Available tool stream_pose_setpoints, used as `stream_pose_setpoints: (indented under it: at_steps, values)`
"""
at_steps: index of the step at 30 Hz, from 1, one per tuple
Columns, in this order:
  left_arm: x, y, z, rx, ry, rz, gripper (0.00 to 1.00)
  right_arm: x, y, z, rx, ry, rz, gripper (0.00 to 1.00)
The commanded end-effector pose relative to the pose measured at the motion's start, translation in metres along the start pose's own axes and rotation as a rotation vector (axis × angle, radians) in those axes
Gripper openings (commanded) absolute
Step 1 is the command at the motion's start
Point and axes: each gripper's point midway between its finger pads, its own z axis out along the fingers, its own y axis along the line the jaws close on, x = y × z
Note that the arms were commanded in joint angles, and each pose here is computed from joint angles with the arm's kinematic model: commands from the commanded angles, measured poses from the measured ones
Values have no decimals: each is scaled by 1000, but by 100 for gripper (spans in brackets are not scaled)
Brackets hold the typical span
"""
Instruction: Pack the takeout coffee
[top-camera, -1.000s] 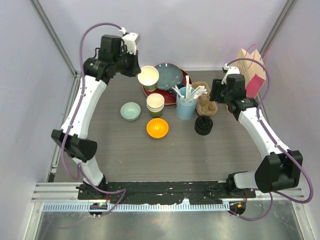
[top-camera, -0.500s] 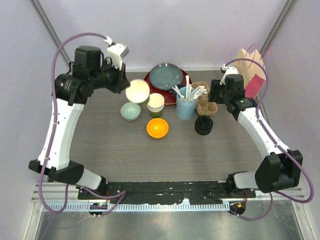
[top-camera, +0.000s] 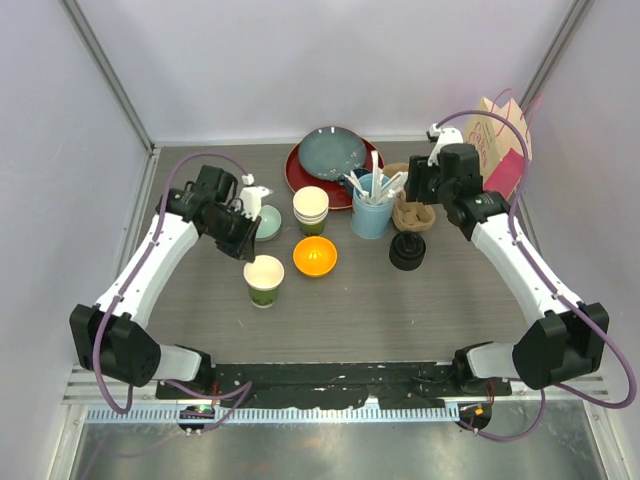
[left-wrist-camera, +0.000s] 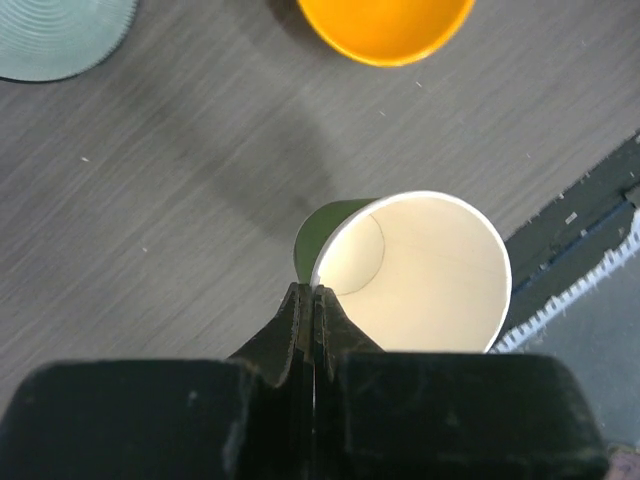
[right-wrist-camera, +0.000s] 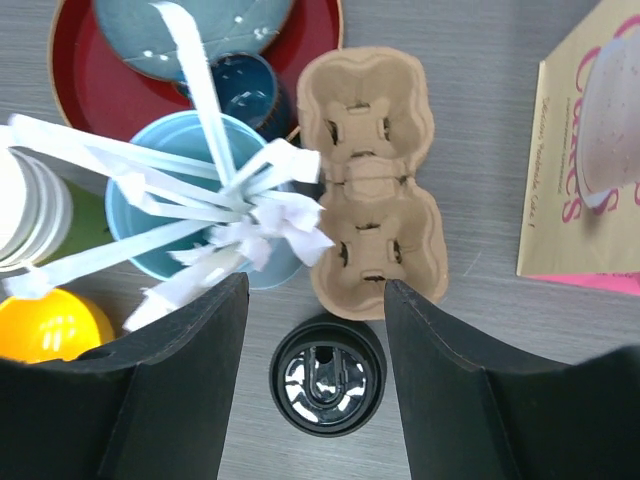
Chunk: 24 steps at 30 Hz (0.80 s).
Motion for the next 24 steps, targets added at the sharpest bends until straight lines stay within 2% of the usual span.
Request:
stream_pose_setpoints:
  at_steps: [1,9,16,17,18,19,21,22,24]
  values:
    - [-27,26,10,-31,-157,41,0,-54,20,-36,-53,-154,-49,62]
    - [-29,52,35,-85,-221,79,0,-71,73,-59,-207,-226,-189,62]
    - [-24,61,45,-37,-259,30,0,-74,158,-67,-473,-238,-378,62]
    - [-24,62,45,-40,-262,20,1,-62,171,-56,-498,-190,-407,62]
    - [-24,63,43,-46,-267,13,7,-60,177,-52,-509,-178,-435,62]
    - [-24,63,42,-47,-268,10,25,-67,186,-51,-521,-184,-454,62]
    - [-23,61,39,-49,-270,9,42,-46,203,-34,-556,-102,-504,62]
    - [-24,60,36,-50,-272,9,53,-50,210,-32,-567,-105,-526,62]
    - [-24,57,28,-52,-274,2,58,-28,225,-15,-596,-32,-563,63]
